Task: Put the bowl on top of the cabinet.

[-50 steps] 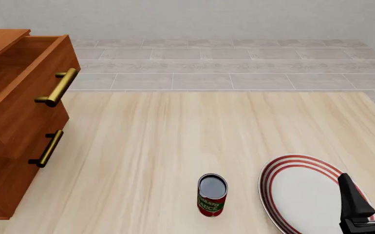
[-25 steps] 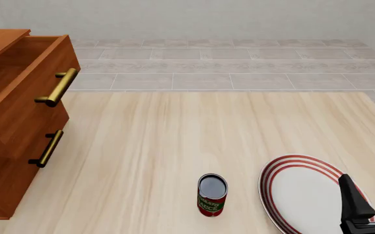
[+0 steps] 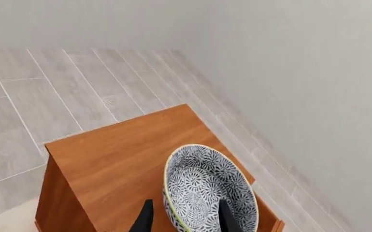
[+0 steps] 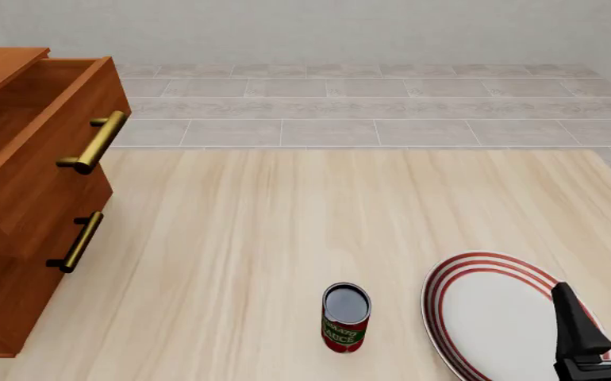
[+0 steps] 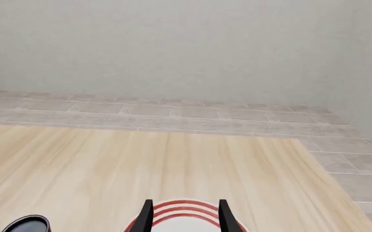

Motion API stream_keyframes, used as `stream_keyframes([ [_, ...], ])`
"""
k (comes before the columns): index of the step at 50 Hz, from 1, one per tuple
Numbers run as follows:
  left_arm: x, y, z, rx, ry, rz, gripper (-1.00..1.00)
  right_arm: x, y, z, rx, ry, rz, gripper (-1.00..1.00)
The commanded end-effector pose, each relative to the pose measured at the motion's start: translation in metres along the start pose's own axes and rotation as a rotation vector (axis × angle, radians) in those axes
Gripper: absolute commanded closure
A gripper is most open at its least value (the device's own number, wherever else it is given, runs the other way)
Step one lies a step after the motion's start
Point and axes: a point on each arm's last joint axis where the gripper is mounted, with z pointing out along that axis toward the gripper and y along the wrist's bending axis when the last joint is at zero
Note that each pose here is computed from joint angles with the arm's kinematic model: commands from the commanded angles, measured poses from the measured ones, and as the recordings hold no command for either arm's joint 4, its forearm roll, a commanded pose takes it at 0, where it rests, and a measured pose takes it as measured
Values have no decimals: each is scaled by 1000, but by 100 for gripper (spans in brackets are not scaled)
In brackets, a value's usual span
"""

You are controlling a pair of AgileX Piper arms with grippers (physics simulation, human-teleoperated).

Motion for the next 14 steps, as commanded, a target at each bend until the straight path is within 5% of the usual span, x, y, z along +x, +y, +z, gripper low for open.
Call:
stream_keyframes([
  [1, -8, -1, -13, 0, -43, 2, -100, 0, 0, 0, -1, -1, -1, -100],
  [14, -18, -4, -28, 11, -96, 17, -100, 0, 0, 0, -2, 0, -2, -100],
])
